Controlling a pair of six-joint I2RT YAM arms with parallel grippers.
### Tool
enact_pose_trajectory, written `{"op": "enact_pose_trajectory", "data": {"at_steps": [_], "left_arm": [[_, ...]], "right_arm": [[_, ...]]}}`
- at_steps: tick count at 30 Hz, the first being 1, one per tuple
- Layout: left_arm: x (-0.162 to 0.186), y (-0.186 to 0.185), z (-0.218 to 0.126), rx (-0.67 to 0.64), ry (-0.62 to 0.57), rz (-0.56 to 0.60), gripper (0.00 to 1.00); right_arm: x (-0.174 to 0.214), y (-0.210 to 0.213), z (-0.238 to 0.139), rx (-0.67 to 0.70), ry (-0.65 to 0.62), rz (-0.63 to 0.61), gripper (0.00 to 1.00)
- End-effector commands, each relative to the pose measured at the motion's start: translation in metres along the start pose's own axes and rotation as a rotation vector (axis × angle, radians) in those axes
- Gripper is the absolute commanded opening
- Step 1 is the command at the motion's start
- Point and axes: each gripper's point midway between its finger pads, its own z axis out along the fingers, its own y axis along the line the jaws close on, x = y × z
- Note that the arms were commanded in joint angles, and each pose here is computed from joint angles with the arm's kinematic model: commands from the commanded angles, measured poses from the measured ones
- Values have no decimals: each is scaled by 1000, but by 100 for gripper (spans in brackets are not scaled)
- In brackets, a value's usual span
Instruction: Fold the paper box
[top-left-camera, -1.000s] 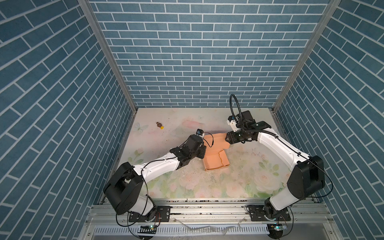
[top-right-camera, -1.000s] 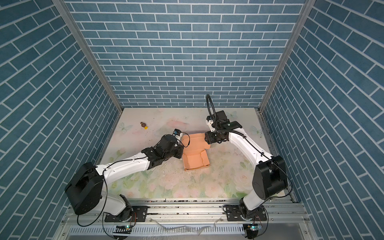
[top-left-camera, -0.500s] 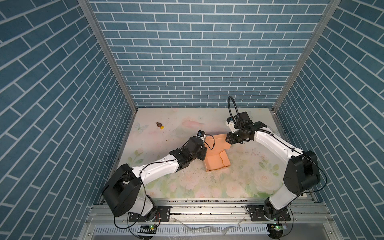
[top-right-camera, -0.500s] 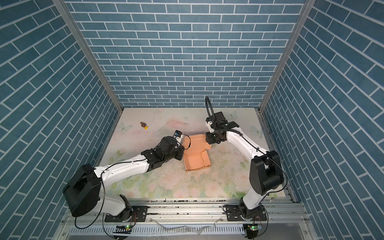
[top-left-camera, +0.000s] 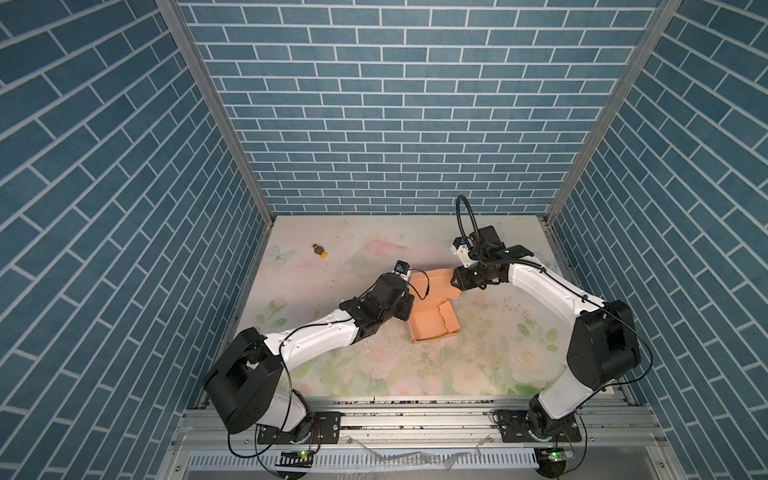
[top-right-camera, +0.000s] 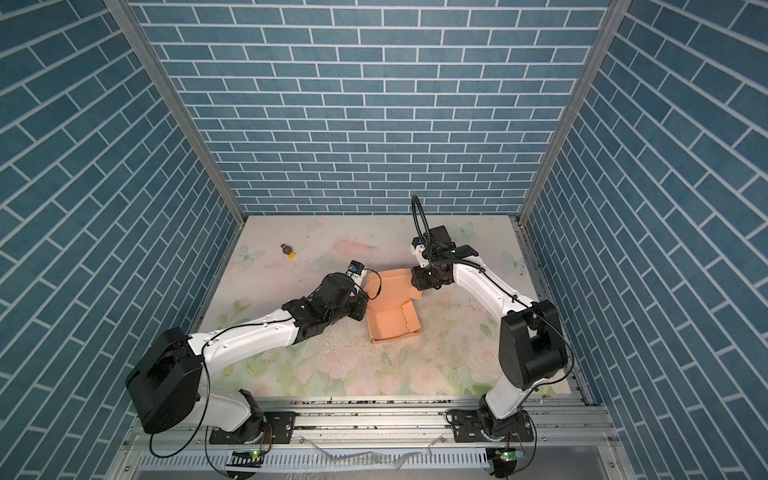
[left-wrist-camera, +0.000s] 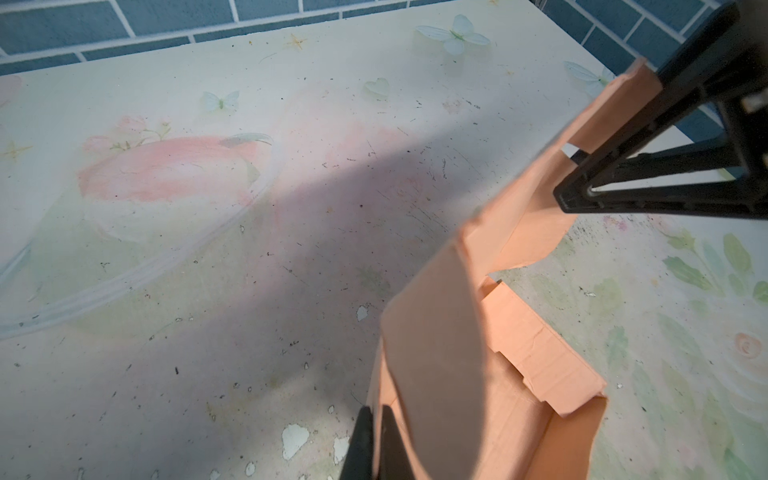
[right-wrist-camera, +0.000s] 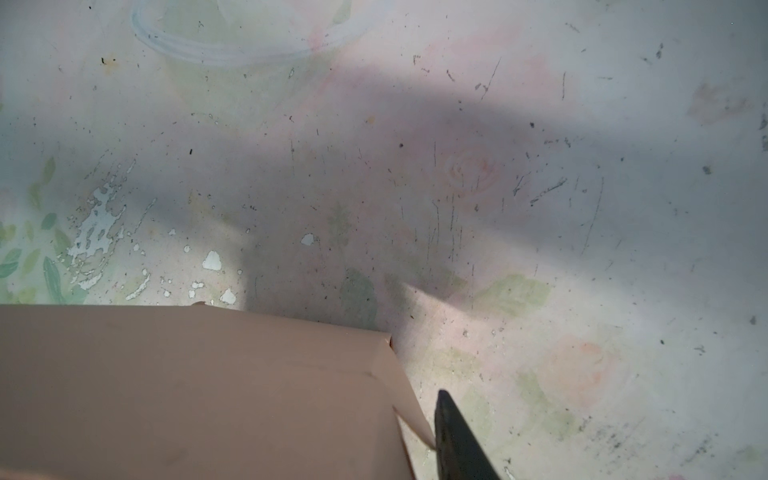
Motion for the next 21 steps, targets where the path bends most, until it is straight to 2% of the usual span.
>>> {"op": "enact_pose_trajectory", "data": {"at_steps": [1,7,13,21], "left_arm": [[-1,0,-3,-5,-14,8,0],[-1,0,-3,-5,-14,8,0],[1,1,-4,-7,-11,9,0],[0,1,-3,-6,-11,8,0]], "right_arm": [[7,1,1,-16,13,-20,37],[8,1,2,-21,8,-17,33],[4,4,1,-31,-11,-11,22],[2,4,0,-30,-31,-5,14]]}}
